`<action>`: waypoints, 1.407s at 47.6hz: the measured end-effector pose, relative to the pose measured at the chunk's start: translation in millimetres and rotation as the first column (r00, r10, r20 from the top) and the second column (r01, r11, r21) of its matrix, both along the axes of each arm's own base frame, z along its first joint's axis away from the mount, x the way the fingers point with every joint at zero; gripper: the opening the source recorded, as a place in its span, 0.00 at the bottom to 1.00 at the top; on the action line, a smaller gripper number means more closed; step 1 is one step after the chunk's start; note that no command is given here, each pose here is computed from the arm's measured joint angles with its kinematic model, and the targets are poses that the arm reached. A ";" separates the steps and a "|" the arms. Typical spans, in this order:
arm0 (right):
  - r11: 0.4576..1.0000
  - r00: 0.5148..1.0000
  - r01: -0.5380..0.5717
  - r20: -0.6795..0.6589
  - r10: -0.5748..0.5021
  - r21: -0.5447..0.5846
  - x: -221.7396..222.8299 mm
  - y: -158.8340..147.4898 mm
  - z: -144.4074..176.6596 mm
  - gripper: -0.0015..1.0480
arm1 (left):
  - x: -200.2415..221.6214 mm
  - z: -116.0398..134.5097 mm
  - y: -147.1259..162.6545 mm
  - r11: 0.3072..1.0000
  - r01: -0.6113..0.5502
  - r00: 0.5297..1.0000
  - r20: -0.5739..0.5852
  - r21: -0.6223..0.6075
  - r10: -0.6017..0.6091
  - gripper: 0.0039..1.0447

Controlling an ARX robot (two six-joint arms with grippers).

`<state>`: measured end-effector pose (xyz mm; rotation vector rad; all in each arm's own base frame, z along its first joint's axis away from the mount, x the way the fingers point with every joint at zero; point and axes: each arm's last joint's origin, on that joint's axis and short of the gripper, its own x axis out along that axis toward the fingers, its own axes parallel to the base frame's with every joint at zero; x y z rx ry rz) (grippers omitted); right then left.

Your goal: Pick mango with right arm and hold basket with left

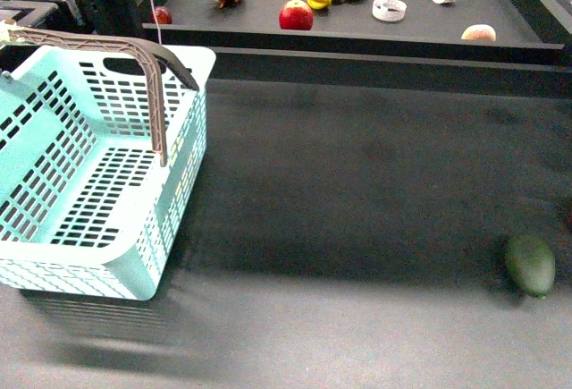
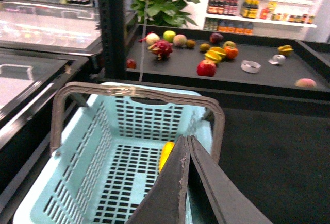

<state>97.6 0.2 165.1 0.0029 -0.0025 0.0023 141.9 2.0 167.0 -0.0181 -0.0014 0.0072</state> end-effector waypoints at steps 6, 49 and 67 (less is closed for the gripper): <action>1.000 1.000 0.001 0.000 -0.001 0.000 0.0 0.0 0.0 0.92 | -6.3 3.0 -1.7 1.000 0.005 1.000 0.009 0.007 -0.005 0.04; 1.000 1.000 0.000 0.000 0.000 0.000 0.0 0.0 0.0 0.92 | -34.7 6.1 -1.8 1.000 0.005 1.000 0.022 0.010 -0.005 0.04; 1.000 1.000 0.000 0.000 0.000 0.000 0.0 0.0 0.0 0.92 | -45.1 3.2 -1.8 1.000 0.005 1.000 0.016 0.010 -0.005 0.04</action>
